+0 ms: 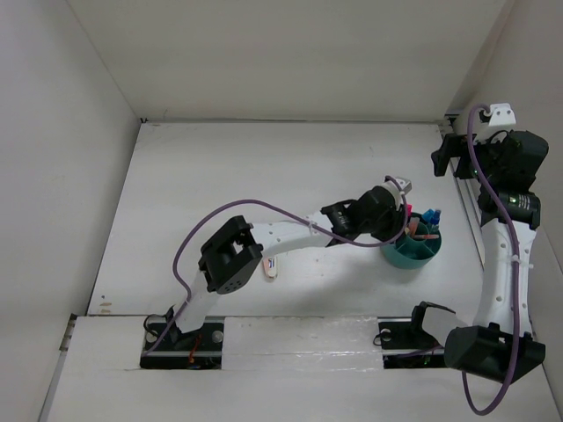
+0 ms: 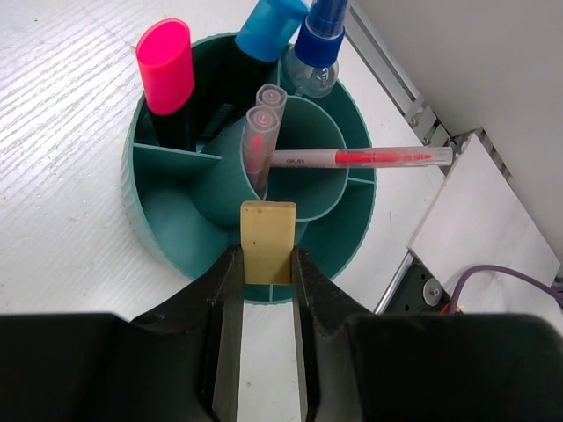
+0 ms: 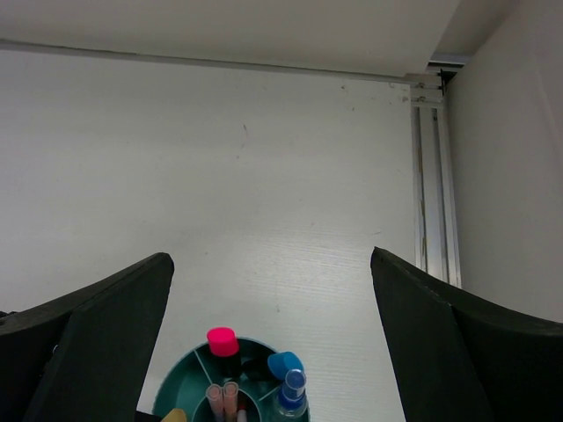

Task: Sort the stationery into containers
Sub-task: Place the stationery into the container

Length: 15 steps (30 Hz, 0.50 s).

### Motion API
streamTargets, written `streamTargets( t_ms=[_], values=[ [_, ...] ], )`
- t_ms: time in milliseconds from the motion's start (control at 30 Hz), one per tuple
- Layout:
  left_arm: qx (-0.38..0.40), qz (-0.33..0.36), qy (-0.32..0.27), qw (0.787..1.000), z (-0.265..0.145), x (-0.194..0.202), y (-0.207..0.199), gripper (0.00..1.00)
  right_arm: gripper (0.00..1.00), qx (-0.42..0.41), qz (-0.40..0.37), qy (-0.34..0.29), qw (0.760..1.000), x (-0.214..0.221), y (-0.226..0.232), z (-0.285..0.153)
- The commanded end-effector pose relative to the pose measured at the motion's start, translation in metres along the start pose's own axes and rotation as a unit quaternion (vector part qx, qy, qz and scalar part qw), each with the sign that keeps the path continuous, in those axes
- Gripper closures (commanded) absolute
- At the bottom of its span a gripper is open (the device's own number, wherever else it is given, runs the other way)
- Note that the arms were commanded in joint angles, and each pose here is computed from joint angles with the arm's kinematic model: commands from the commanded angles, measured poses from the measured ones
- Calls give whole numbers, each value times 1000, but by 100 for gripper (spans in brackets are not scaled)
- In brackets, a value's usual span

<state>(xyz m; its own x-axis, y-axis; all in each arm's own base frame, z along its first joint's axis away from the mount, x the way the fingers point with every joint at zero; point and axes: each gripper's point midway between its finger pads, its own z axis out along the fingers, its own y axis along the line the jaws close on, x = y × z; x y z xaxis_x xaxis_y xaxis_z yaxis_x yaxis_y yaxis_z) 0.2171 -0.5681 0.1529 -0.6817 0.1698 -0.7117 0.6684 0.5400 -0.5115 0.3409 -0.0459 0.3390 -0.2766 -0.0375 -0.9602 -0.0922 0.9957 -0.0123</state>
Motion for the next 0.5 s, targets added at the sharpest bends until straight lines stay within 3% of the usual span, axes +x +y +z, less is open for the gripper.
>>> streamTargets(
  t_ms=[0,300,467],
  values=[
    [20,-6,-21,1000,-2,-14,-8,83,0,-9,-7,-36,999,-19,6,-4],
    [15,-13,-12,1000,-1,-8,0,81,0,-14,-8,-36,999,-19,7,-4],
    [17,-13,-16,1000,-4,-12,-2,73,0,-19,-12,-37,999,-20,9,-4]
  ],
)
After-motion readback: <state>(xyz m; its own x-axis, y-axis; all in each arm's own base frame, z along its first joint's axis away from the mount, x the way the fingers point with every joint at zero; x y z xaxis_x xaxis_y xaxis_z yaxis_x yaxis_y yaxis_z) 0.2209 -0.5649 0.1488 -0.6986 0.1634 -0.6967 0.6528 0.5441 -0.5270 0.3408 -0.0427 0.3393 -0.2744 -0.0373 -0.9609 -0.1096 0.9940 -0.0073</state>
